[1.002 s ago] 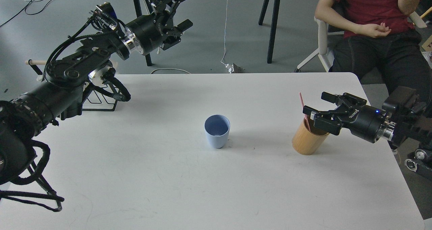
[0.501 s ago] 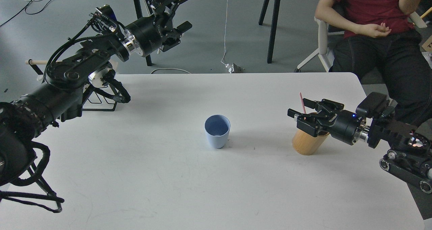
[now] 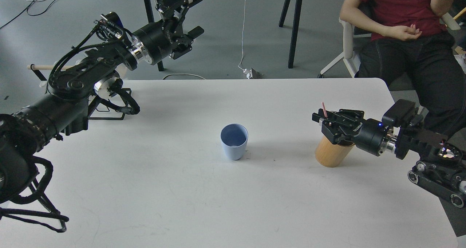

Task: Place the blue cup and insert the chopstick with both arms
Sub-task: 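Reach the right gripper to the pink straw in the tan cup and grasp it, then pull the pink straw up out of the tan cup with the right gripper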

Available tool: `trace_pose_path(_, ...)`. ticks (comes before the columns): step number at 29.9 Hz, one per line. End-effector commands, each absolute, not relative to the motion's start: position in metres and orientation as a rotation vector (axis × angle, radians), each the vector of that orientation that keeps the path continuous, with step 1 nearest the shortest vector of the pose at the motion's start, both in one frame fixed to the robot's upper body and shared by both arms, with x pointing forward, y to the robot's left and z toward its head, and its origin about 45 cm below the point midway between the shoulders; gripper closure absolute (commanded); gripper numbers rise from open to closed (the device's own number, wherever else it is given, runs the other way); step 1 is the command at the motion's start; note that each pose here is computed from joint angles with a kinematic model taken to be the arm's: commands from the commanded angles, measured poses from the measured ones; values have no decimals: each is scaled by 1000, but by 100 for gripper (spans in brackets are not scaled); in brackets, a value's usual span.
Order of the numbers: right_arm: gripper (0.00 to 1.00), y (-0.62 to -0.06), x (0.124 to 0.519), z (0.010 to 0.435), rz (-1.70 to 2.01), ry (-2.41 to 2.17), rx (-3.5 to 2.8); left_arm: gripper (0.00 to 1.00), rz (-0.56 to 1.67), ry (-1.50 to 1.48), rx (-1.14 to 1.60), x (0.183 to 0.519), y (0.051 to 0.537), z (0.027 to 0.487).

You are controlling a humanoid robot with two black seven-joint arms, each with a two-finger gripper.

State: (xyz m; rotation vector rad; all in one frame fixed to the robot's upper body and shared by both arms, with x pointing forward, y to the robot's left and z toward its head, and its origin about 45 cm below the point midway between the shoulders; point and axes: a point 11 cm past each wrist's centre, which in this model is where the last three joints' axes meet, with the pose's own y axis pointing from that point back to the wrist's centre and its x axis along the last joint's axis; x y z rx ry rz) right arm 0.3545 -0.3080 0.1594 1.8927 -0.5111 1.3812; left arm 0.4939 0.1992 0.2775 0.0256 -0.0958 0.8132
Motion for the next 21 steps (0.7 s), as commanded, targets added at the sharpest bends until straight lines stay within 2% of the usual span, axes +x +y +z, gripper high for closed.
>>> trace_pose_path(1,83,-308,355,161,1400,-522,1884,2,819,-96,27,494,203,277)
trace_pose_path(10,95,-314,355,167,1426,-541,1862,2,845,-99,1,497,211,285)
trace_pose_path(16,98,-323,354,179,1451,-562,1840,2,852,-91,-2,496,214,282)
trace_pose_path(21,99,-340,356,208,1488,-611,1798,2,851,-86,0,495,213,280)
